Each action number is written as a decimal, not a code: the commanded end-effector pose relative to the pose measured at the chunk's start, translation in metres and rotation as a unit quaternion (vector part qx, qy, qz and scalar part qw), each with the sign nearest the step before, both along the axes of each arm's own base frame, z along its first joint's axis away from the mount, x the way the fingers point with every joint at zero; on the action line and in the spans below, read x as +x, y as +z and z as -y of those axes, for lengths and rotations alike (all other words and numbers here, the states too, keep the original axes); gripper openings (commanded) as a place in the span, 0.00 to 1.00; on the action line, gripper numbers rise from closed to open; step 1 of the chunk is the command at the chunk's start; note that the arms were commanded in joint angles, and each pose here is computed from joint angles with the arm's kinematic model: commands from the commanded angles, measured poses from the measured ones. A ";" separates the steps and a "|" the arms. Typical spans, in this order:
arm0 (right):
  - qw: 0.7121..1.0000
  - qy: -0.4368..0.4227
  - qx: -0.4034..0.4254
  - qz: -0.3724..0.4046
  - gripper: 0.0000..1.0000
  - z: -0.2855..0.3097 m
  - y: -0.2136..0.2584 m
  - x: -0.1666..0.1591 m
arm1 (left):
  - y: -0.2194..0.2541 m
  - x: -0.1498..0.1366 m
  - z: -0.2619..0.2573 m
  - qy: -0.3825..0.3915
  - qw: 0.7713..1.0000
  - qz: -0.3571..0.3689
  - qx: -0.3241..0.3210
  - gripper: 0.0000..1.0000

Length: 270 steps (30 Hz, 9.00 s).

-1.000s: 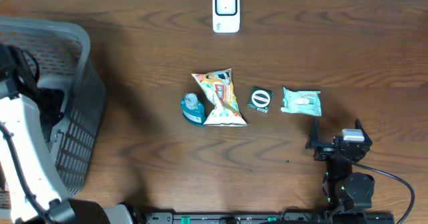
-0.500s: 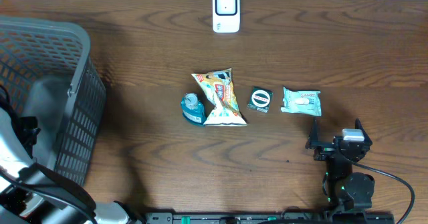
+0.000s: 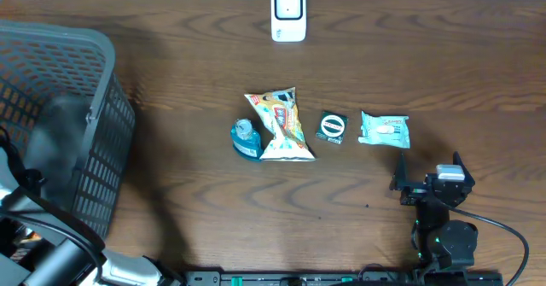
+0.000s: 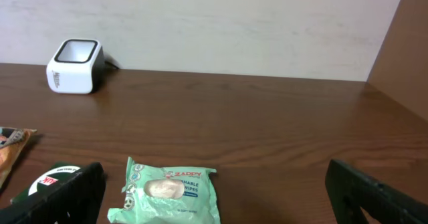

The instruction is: Scan the item barcode

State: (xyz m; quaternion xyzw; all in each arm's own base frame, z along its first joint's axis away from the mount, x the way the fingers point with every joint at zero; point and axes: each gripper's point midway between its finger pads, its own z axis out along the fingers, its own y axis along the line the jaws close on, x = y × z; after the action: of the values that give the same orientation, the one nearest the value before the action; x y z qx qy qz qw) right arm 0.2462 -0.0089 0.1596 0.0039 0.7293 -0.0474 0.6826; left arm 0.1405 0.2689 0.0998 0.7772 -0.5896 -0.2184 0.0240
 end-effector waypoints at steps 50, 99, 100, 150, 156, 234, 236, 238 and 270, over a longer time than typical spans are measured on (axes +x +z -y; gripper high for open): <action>1.000 0.004 -0.004 0.000 0.99 -0.002 0.000 0.000 | -0.017 0.062 0.010 -0.083 0.984 0.135 0.076 0.07; 1.000 0.004 -0.004 0.000 0.99 -0.002 0.000 0.000 | -0.088 0.057 -0.005 -0.142 0.988 0.016 -0.058 0.51; 1.000 0.004 -0.004 0.000 0.99 -0.002 0.000 0.000 | -0.089 0.057 -0.004 -0.142 0.988 0.017 -0.061 0.30; 1.000 0.004 -0.004 0.000 0.99 -0.002 0.000 0.000 | 0.011 0.281 0.578 -0.815 0.525 0.245 -0.016 0.96; 1.000 0.004 -0.004 0.000 0.99 -0.002 0.000 0.000 | 0.149 0.258 0.529 -0.822 0.488 0.287 0.054 0.98; 1.000 0.004 -0.004 0.000 0.99 -0.002 0.000 0.000 | 0.482 -0.020 0.207 -0.549 0.416 0.413 0.596 0.98; 1.000 0.004 -0.004 0.000 0.99 -0.002 0.000 0.000 | 0.481 -0.033 0.204 -0.538 0.411 0.422 0.603 0.98; 1.000 0.004 -0.004 0.000 0.99 -0.002 0.000 0.000 | 0.479 -0.043 0.201 -0.531 0.408 0.427 0.608 0.98; 1.000 0.004 -0.004 0.000 0.99 -0.002 0.000 0.000 | 0.449 -0.171 0.184 -0.351 0.396 0.542 0.653 0.98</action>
State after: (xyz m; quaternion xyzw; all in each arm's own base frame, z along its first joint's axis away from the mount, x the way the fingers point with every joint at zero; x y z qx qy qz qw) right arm 0.2462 -0.0089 0.1596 0.0037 0.7293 -0.0475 0.6826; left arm -0.0207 0.0882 0.5555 0.2098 -0.4030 -0.1123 -0.8837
